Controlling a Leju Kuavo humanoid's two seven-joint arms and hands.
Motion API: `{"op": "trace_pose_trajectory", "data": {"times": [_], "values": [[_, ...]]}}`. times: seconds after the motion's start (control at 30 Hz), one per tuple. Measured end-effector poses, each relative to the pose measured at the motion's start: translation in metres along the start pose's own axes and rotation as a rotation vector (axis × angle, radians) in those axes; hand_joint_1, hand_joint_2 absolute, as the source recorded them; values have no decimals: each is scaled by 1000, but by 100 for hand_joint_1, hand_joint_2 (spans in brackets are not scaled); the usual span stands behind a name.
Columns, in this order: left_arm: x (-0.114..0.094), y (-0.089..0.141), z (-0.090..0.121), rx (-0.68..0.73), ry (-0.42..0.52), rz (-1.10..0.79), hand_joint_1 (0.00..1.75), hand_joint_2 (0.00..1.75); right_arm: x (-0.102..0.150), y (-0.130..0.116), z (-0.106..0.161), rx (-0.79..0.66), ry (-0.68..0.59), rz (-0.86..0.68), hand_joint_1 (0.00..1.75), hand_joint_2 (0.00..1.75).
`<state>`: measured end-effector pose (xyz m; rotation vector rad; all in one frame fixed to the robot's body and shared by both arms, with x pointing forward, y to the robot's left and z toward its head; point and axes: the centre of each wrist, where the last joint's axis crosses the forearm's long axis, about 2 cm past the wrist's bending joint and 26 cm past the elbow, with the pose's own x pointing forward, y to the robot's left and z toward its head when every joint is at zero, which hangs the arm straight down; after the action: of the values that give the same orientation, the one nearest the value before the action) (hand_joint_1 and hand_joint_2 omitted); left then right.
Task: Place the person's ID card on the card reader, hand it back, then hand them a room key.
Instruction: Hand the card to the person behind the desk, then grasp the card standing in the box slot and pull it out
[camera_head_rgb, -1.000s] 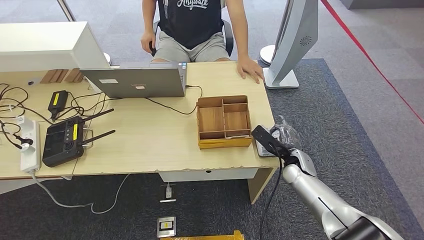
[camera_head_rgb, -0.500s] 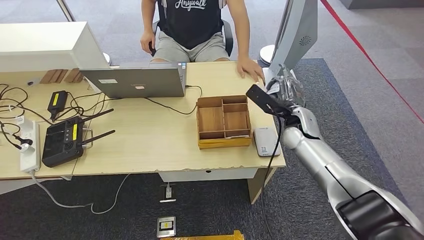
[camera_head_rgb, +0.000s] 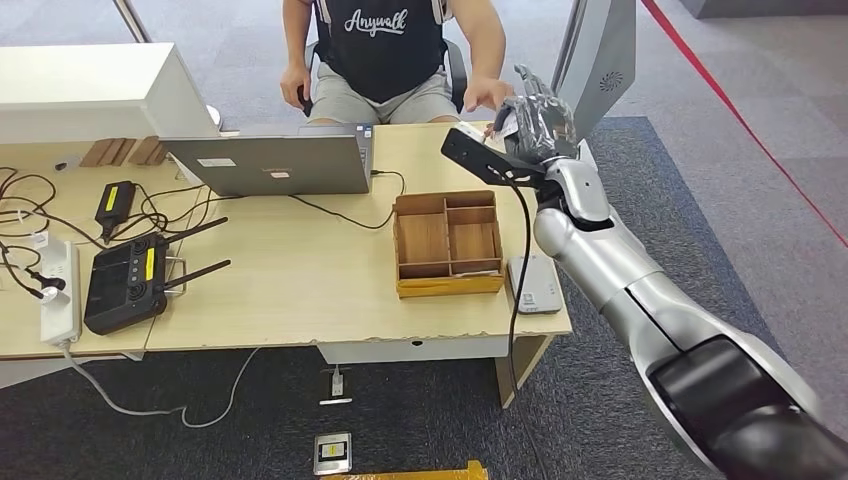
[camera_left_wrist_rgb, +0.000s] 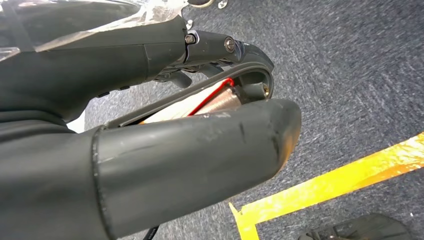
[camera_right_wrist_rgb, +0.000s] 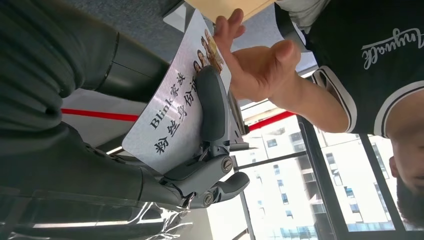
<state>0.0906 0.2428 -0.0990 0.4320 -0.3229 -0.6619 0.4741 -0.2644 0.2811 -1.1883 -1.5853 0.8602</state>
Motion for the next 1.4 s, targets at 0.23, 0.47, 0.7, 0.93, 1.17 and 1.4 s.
{"op": "trace_pose_trajectory", "data": {"times": [0.23, 0.47, 0.7, 0.93, 1.17, 1.4], "values": [[1, 1, 0, -1, -4, -28, 0, 0, 2, 9, -4, 34, 48, 72, 175, 175], [0, 2, -1, 1, -4, -31, 0, 0, -4, 15, -6, 71, 107, 103, 175, 175], [-1, 2, -1, 0, 2, -30, 0, 0, -13, 21, -5, 97, 146, 100, 1, 175], [-1, 2, -1, 2, 3, -35, 0, 0, -21, 24, -3, 83, 158, 89, 0, 175], [32, 10, -1, -1, 30, -2, 0, 0, -9, 26, -3, 69, 72, -22, 0, 175], [54, 13, 1, -2, 7, 17, 0, 0, 12, 32, 1, 81, -5, -201, 0, 175]]}}
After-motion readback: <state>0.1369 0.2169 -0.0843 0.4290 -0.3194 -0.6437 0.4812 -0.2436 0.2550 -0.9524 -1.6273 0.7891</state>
